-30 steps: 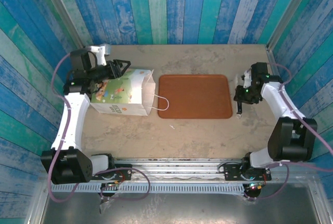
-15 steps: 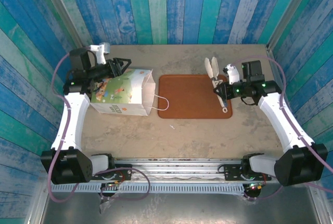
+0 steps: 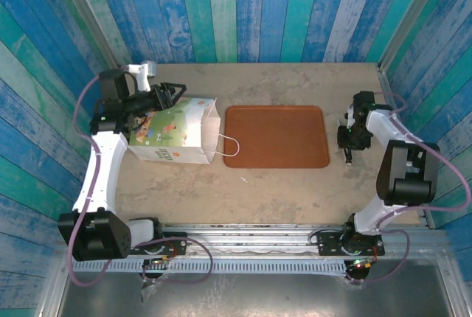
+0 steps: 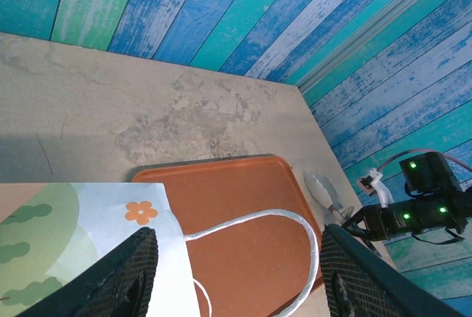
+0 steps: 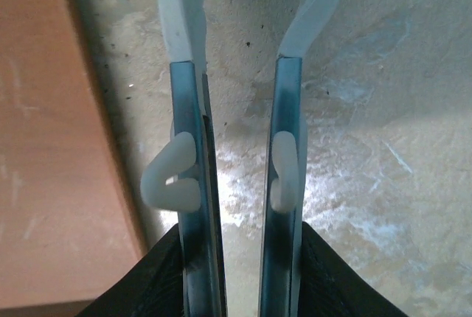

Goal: Take the fake bread out of the paper bag

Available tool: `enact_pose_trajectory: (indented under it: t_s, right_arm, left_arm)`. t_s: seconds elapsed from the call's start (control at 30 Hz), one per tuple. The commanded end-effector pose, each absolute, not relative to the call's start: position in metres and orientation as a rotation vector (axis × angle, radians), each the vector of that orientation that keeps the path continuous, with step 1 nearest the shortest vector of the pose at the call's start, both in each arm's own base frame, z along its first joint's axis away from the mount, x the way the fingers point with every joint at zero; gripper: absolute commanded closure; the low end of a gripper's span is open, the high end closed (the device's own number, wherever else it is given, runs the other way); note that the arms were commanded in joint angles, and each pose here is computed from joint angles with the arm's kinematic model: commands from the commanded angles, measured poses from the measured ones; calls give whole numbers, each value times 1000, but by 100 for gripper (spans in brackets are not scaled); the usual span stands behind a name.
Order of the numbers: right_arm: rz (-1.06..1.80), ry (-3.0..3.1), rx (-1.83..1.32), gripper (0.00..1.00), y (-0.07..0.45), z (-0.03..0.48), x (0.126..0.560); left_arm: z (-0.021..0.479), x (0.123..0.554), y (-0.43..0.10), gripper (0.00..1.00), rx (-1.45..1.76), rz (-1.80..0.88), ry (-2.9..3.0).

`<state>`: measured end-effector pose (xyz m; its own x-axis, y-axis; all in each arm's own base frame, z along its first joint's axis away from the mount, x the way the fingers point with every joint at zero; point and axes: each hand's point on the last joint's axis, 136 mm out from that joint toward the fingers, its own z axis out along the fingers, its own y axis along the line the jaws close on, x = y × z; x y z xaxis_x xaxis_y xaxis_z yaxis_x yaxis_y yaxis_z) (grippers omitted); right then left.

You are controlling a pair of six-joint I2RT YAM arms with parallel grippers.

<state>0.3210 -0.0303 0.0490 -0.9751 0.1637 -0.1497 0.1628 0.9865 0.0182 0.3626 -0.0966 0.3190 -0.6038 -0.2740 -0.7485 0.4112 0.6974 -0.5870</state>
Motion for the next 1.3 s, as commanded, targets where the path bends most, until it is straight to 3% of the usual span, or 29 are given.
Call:
enact_pose_trajectory:
  t_s: [0.0, 0.27, 0.53, 1.23, 1.27]
  right_arm:
    - [-35, 2982, 289, 62, -42, 38, 330]
    - [-22, 3013, 325, 61, -42, 14, 328]
    - [-24, 3103, 329, 45, -35, 1, 295]
    - [-48, 3216, 292, 24, -24, 6, 284]
    - [-29, 3225, 290, 19, -21, 4, 283]
  left_arm:
    - [324, 354, -99, 39, 138, -950, 1980]
    - [317, 353, -97, 39, 137, -930, 2000]
    - [314, 356, -98, 39, 129, -943, 1996]
    - [312, 358, -97, 39, 131, -941, 2003]
    - [312, 358, -97, 39, 132, -944, 2003]
